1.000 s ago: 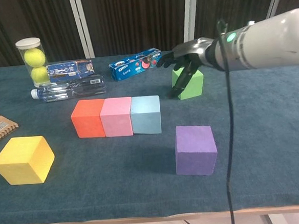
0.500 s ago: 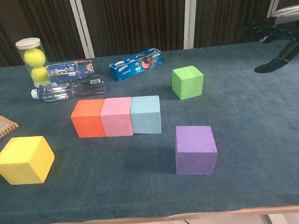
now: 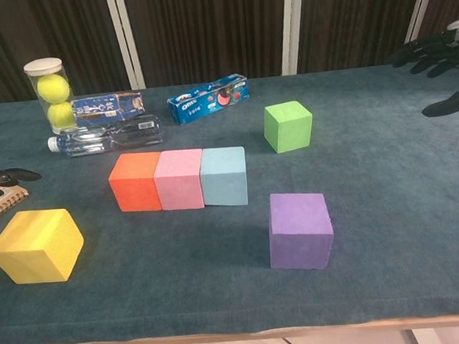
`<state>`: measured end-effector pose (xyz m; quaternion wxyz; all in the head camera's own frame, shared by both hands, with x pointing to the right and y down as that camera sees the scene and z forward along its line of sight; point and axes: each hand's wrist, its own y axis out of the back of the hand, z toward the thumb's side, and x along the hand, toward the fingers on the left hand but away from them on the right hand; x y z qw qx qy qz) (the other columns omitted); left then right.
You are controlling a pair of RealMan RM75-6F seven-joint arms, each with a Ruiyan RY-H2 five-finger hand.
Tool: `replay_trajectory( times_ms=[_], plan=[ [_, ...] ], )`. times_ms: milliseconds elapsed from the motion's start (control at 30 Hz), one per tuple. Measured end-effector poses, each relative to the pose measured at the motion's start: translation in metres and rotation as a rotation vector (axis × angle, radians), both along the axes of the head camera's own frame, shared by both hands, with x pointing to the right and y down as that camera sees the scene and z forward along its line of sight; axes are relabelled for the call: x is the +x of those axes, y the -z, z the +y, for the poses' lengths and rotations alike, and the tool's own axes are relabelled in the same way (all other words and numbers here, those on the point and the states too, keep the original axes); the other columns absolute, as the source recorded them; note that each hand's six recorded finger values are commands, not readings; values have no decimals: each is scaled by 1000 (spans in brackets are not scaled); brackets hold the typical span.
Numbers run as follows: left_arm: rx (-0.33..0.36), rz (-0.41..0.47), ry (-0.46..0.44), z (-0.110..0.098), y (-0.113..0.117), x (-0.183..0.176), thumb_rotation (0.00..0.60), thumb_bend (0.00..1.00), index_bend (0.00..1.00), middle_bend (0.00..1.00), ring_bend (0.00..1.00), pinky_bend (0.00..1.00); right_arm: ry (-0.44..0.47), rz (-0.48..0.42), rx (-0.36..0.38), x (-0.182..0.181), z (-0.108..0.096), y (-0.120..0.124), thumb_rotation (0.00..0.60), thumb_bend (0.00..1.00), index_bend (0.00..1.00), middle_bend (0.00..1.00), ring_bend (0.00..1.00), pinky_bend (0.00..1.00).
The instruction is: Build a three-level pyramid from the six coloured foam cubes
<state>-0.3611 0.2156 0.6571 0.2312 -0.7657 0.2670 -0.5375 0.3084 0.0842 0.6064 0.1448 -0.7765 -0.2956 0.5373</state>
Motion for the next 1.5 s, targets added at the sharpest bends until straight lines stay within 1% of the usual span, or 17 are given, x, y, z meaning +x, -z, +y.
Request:
replay_trajectory(
  times_ms=[133, 367, 633, 700, 767, 900, 1033, 1167, 1267, 1400, 1500],
  plan=[
    [-6, -15, 5, -2, -12, 1, 600, 146, 179, 0, 0, 117, 0, -1, -1, 5, -1, 1, 600, 203, 0, 0, 0, 0],
    [-11, -49, -10, -5, -22, 1, 600, 155, 249, 0, 0, 117, -9, -9, -14, 8, -1, -1, 600, 204, 0, 0, 0, 0],
    [-32, -31, 14, -13, -35, 8, 600, 157, 310, 0, 0, 117, -10, -12, -21, 14, -1, -3, 600, 203, 0, 0, 0, 0],
    [-34, -29, 16, -15, -38, 9, 600, 171, 326, 0, 0, 117, -12, -11, -22, 16, -1, -3, 600, 204, 0, 0, 0, 0],
    [-38, -21, 21, -17, -39, 10, 600, 190, 348, 0, 0, 118, -15, -7, -22, 19, -2, -3, 600, 204, 0, 0, 0, 0],
    [-57, -1, 19, -15, -39, 14, 600, 198, 395, 0, 0, 117, -28, -5, -20, 24, -4, -3, 600, 204, 0, 0, 0, 0],
    [-52, -2, 16, -17, -40, 16, 600, 216, 449, 0, 0, 117, -34, -5, -29, 28, -4, -5, 600, 204, 0, 0, 0, 0],
    [-41, -1, 18, -20, -38, 17, 600, 229, 488, 0, 0, 112, -34, -6, -33, 30, -3, -7, 600, 204, 0, 0, 0, 0],
    [-47, 28, 42, -25, -32, 18, 600, 234, 490, 0, 0, 110, -41, -8, -31, 32, -4, -6, 600, 204, 0, 0, 0, 0],
    [-20, 61, 50, -39, -13, 22, 600, 245, 490, 0, 0, 110, -50, -11, -29, 35, -4, -5, 600, 204, 0, 0, 0, 0],
    [14, 83, 41, -57, 5, 31, 600, 246, 490, 3, 0, 110, -51, -15, -27, 36, -5, -4, 600, 204, 0, 0, 0, 0]
  ],
)
